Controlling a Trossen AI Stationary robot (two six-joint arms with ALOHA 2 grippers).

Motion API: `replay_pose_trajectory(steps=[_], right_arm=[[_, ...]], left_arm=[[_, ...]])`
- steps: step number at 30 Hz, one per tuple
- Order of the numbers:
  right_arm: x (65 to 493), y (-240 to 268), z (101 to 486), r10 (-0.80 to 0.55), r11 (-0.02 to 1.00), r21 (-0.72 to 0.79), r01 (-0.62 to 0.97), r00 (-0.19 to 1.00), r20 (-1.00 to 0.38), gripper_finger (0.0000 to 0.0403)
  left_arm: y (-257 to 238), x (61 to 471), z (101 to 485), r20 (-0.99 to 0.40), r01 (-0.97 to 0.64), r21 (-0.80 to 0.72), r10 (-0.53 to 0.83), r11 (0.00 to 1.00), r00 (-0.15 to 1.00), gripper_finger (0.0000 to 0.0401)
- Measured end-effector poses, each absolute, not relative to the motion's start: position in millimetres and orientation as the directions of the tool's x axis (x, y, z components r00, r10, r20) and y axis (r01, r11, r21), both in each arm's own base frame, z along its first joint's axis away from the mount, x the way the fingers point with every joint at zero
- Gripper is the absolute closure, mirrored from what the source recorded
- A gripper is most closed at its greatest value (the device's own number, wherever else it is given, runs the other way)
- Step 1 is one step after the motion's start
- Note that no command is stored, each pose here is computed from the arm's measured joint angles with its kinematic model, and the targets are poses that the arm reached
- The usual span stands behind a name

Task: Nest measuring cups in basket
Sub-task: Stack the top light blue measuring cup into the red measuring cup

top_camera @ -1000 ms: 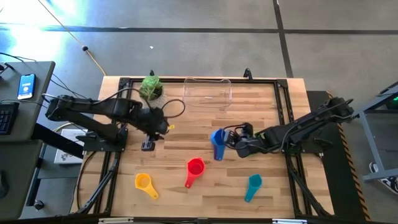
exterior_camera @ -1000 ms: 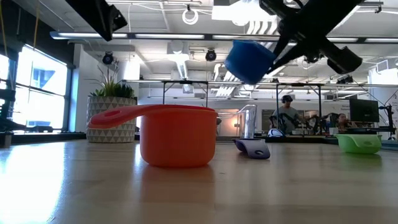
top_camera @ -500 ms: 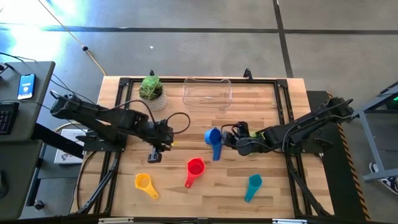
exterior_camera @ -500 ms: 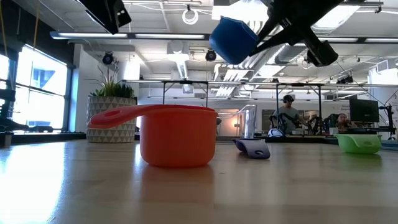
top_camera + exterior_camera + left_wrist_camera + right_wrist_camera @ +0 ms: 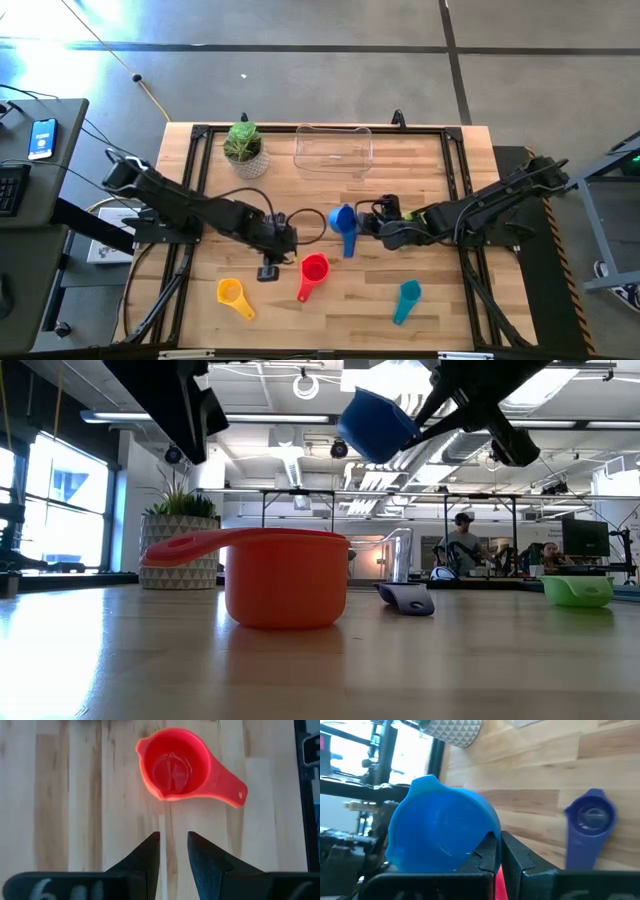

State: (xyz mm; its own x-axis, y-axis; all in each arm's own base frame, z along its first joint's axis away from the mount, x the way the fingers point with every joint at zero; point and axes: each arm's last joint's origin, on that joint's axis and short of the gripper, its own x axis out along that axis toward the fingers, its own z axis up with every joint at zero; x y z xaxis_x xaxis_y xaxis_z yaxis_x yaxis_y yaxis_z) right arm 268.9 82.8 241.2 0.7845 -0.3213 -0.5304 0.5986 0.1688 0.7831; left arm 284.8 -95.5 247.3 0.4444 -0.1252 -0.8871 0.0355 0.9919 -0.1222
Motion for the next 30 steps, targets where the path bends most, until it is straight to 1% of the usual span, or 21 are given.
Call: replay_pose_trajectory(steps=[9, 19, 22, 28, 30], right_arm=[[266, 71, 234, -0.331, 0.166, 0.716, 0.678, 0.722, -0.607, 0.0403], [269, 58, 232, -0.289, 0.202, 0.675, 0.71, 0.701, -0.652, 0.0403], [269, 55, 232, -0.276, 0.213, 0.666, 0.715, 0.698, -0.661, 0.0403], [270, 52, 231, -0.27, 0.224, 0.654, 0.722, 0.691, -0.671, 0.0403], [269, 52, 230, -0.265, 0.224, 0.649, 0.727, 0.687, -0.677, 0.0403]], left_arm=[[-109, 299, 222, -0.903, 0.014, -0.12, -0.115, 0.993, 0.414, 0.0311], [-119, 310, 197, -0.918, 0.017, -0.111, -0.109, 0.994, 0.381, 0.0311], [-121, 312, 191, -0.923, 0.001, -0.126, -0.117, 0.992, 0.367, 0.0311], [-125, 319, 183, -0.91, -0.012, -0.16, -0.143, 0.987, 0.389, 0.0311], [-128, 319, 182, -0.912, -0.004, -0.176, -0.161, 0.984, 0.377, 0.0311]])
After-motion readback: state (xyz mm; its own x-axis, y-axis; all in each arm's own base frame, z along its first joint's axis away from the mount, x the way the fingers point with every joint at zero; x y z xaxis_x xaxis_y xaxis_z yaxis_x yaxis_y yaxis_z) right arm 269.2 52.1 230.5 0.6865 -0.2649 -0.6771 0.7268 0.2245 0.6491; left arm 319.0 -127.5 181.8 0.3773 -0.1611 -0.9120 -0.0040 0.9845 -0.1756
